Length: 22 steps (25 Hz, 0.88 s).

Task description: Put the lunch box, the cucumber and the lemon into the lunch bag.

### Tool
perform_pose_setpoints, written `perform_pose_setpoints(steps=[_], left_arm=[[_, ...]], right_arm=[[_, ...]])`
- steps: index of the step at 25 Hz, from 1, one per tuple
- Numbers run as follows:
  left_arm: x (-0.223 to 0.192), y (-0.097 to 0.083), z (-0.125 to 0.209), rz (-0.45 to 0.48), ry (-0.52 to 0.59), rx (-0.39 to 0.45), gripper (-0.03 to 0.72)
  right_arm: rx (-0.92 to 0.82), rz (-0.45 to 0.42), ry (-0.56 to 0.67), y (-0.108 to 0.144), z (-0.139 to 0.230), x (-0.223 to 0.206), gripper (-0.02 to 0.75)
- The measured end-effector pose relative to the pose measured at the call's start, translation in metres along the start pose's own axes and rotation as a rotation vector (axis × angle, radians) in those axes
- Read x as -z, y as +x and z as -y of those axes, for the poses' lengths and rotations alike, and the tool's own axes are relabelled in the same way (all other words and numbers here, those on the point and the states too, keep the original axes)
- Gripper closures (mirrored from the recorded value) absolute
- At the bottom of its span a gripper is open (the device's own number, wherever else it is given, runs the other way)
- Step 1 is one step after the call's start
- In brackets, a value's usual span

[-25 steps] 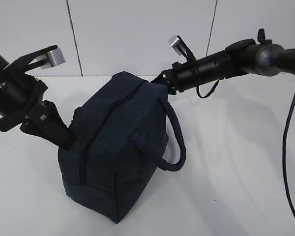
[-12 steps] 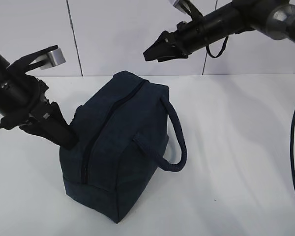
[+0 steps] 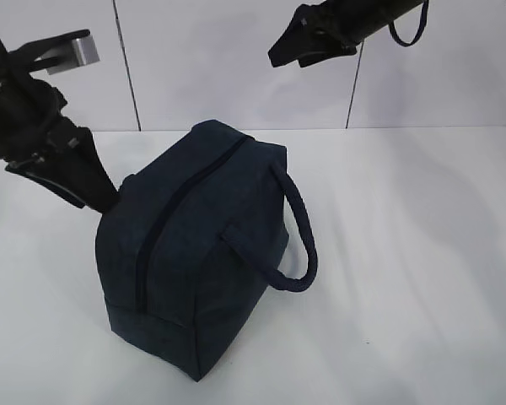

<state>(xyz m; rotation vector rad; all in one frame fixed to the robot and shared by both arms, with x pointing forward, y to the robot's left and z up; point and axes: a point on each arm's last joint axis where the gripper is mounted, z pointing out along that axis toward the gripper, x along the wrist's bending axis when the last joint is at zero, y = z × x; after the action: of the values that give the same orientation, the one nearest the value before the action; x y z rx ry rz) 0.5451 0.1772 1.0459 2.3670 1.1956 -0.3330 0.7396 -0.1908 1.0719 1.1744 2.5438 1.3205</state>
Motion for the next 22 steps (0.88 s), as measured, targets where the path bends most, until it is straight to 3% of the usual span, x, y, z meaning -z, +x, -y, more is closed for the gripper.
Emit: perform_pose_setpoints(steps=[12,22], left_arm=[[0.046,0.0,0.006,-0.3,-0.02,0.158,0.316],[0.097,-0.032,0.028,-0.392,-0.158,0.141,0.327]], right_arm=[[-0.112,0.337,0.184,0.051,-0.006,0.044,0.171],[-0.199,0.375,0.242,0.102,0.016,0.081,0.171]])
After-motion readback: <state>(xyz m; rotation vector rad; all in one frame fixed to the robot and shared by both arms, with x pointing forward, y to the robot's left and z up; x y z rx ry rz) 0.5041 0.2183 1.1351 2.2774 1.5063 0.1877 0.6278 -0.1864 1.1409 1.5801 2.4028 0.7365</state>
